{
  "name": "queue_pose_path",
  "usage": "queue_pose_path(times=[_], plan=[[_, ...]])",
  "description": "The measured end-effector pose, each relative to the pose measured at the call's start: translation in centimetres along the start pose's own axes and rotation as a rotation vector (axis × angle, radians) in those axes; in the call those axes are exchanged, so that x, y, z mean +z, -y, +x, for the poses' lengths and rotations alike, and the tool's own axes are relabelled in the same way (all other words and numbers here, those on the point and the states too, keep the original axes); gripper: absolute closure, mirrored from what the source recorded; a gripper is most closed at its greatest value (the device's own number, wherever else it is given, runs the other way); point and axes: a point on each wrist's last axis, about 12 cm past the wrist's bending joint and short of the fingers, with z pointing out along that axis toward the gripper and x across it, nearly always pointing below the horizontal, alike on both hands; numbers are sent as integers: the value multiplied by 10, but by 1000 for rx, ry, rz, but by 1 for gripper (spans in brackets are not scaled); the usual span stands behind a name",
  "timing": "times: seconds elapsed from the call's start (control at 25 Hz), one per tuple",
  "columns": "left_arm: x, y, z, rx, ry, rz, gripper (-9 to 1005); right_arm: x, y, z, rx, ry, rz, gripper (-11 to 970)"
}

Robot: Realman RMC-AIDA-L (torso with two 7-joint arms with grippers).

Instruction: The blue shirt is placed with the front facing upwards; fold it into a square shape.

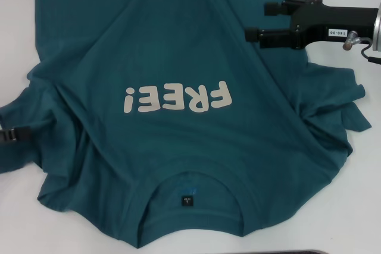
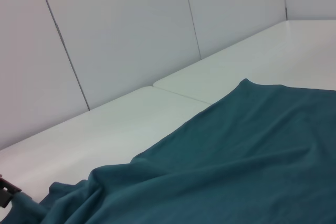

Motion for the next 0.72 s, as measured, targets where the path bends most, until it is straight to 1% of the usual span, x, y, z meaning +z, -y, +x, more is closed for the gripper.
queue_pose_path(times=[0.2,0.4,0.56,0.72], plan=[[4,2,-5,3,-5,1,222,0,0,0,-3,1,1,33],[2,-5,-7,-34,17,-53,228,0,0,0,-5,1,4,33],[4,-7,-8,-49,3,-84,232,0,1,-1,-5,8,5,33],[6,-7,-11,-50,-1,-87,411,0,1,-1,-5,10,4,33]])
